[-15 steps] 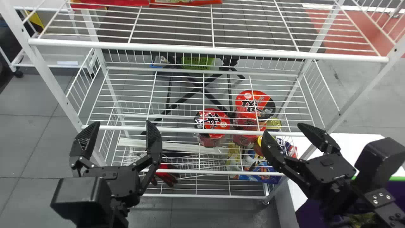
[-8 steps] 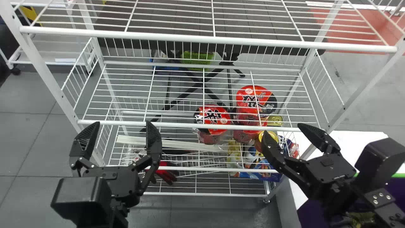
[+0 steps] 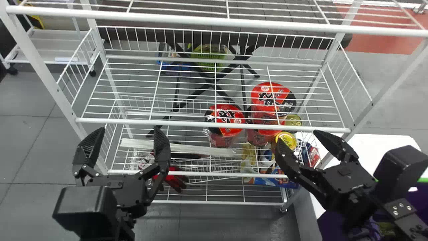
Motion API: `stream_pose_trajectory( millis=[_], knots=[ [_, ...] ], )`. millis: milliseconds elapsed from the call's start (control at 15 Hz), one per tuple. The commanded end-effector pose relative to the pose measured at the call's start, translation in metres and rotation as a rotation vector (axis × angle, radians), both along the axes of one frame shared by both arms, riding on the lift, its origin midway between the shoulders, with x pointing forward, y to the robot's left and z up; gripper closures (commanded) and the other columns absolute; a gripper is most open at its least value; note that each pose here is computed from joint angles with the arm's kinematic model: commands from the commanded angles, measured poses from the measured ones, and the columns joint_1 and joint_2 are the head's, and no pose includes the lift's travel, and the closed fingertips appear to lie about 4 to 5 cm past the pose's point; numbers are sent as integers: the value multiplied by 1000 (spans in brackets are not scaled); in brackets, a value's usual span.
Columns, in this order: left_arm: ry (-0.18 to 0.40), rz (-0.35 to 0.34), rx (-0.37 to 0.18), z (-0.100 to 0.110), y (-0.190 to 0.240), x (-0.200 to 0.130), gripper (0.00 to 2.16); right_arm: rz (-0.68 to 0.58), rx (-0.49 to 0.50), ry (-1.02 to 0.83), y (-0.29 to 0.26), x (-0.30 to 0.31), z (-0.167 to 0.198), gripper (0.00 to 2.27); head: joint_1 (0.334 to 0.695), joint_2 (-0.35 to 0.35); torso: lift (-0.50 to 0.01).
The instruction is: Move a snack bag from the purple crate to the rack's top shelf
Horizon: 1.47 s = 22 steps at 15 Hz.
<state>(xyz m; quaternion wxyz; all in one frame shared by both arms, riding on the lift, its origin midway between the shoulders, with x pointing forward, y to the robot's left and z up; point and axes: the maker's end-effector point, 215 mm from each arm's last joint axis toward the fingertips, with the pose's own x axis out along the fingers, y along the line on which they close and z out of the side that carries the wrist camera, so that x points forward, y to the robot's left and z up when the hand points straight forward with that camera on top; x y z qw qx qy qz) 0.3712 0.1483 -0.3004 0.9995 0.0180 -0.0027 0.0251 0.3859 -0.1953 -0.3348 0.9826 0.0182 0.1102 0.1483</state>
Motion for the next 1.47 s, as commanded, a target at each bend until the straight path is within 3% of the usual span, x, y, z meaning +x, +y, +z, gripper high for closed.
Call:
stream_pose_trajectory(
  millis=[0,1400],
  knots=[
    [0,-1,0,0,0,0,90,0,0,1,0,1,-1,137,695,-71,-375],
    [2,1,0,-1,0,0,90,2,20,2,-2,1,1,137,695,-73,-453]
  ],
)
